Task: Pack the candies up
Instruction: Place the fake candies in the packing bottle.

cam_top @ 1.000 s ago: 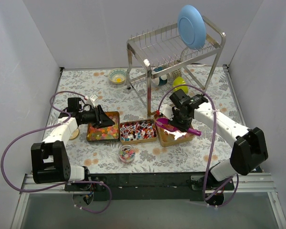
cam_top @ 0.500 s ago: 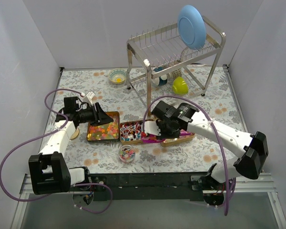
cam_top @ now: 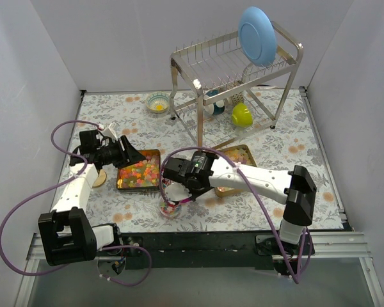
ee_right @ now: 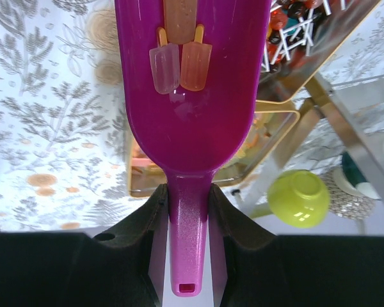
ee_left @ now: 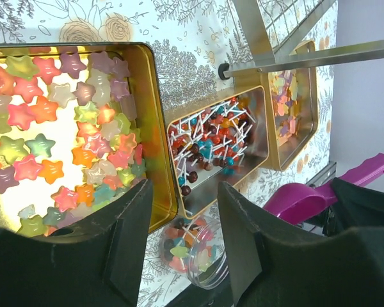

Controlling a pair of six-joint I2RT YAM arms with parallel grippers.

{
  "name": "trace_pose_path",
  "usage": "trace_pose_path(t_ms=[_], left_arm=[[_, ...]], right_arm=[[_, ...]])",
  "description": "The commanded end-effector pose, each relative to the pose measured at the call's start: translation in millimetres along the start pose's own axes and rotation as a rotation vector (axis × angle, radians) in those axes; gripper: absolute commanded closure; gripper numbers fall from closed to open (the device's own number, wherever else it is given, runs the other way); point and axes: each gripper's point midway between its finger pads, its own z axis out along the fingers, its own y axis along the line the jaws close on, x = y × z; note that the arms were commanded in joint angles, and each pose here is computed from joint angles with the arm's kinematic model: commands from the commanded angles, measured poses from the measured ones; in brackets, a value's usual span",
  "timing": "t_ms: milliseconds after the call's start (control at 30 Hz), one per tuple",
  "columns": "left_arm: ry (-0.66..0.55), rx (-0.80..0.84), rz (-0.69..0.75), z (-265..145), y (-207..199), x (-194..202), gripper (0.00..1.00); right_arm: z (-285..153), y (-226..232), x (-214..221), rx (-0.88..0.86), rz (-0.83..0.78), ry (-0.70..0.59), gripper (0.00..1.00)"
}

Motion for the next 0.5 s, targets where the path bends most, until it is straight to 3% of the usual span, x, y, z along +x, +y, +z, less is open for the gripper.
trace_pose_path(t_ms=[0, 467], left_arm=[[-0.070, -0.001, 0.045, -12, -9, -16, 0.55], [-0.110, 0.019, 0.030, -16, -11, -19, 0.53]], right_arm=[[-17, -18, 6, 0.085, -0.107, 0.107, 0.99], [-31, -43, -15, 0.204, -0.299, 0.216, 0.99]])
